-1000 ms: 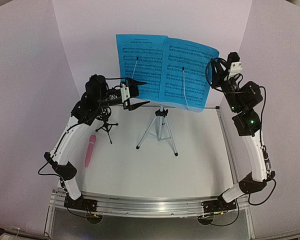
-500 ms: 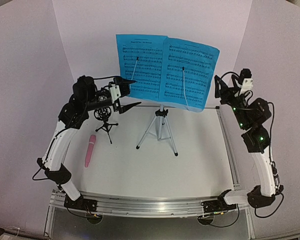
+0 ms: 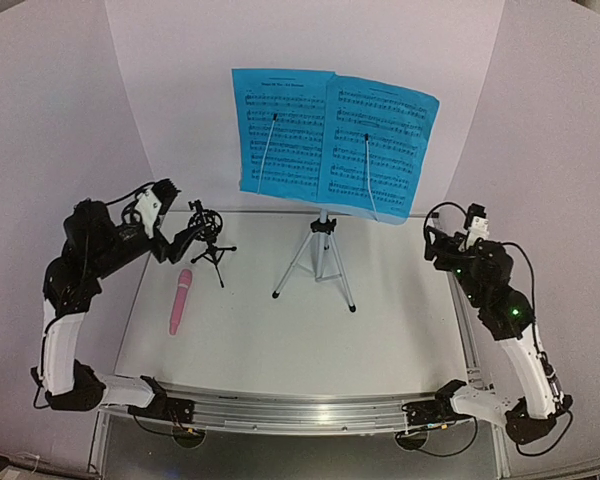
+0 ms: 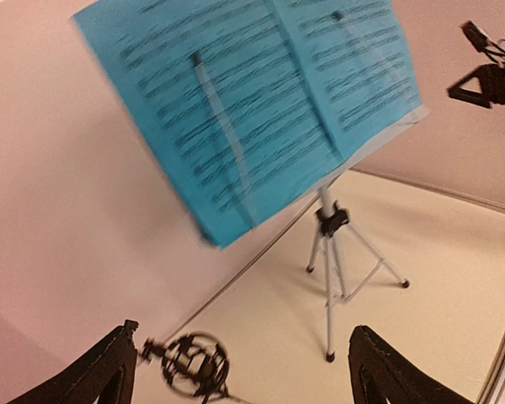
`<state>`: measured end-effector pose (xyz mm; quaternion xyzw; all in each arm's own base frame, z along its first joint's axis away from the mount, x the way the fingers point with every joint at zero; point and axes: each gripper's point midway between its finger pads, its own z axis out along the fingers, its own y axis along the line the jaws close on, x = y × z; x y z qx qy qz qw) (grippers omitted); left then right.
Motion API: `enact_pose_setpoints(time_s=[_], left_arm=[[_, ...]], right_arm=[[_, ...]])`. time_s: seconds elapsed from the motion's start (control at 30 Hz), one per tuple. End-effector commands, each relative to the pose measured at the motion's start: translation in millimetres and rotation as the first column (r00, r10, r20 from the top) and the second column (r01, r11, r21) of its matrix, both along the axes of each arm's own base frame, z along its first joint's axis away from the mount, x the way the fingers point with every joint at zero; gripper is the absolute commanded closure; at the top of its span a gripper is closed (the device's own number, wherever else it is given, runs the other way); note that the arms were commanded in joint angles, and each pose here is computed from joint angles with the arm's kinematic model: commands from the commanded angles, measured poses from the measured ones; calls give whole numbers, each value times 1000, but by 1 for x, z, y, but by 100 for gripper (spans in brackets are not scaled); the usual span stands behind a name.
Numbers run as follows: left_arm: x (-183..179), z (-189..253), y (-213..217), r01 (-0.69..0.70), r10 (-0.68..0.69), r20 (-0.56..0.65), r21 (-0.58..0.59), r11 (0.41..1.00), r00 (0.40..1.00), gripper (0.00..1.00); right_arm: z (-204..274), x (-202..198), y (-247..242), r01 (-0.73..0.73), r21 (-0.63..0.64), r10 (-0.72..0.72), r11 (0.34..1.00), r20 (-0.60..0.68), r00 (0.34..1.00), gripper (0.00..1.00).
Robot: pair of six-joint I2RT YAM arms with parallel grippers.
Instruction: Set up the instrument practice props
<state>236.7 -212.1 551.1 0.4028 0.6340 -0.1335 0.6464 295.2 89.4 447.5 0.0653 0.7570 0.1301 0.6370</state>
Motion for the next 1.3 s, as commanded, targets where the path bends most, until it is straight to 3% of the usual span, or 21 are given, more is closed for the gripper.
enact_pose_setpoints(time_s=[0.0, 0.17, 0.3, 0.4, 0.53, 0.67, 0.97, 1.27], left_arm=[[17, -40, 82, -337, 335, -132, 9, 942, 933, 13], [19, -113, 130, -509, 511, -292, 89, 856, 809, 13], [32, -193, 159, -601, 618, -472, 209, 772, 629, 14], [43, -251, 171, -617, 638, -591, 279, 736, 494, 17], [66, -320, 179, -597, 623, -694, 341, 726, 361, 17], [98, -391, 199, -542, 669, -716, 487, 684, 201, 22], [156, -469, 189, -417, 655, -738, 550, 723, 162, 23], [166, -523, 196, -351, 740, -652, 663, 662, 163, 45]], right_arm=[[-91, 7, -4, 82, -24, -86, 996, -284, 955, 17], [-155, 11, 0, 102, -68, -122, 992, -440, 890, 17], [-193, 8, -4, 101, -123, -149, 987, -496, 856, 16], [-211, 5, -1, 42, -146, -109, 988, -485, 868, 16], [-229, -4, -2, 13, -123, -65, 992, -428, 902, 15], [-240, -6, -4, 20, -111, -64, 994, -407, 911, 14], [-253, 0, 3, -8, -126, -47, 992, -430, 902, 14], [-248, 2, 5, -9, -109, -37, 994, -413, 910, 13]])
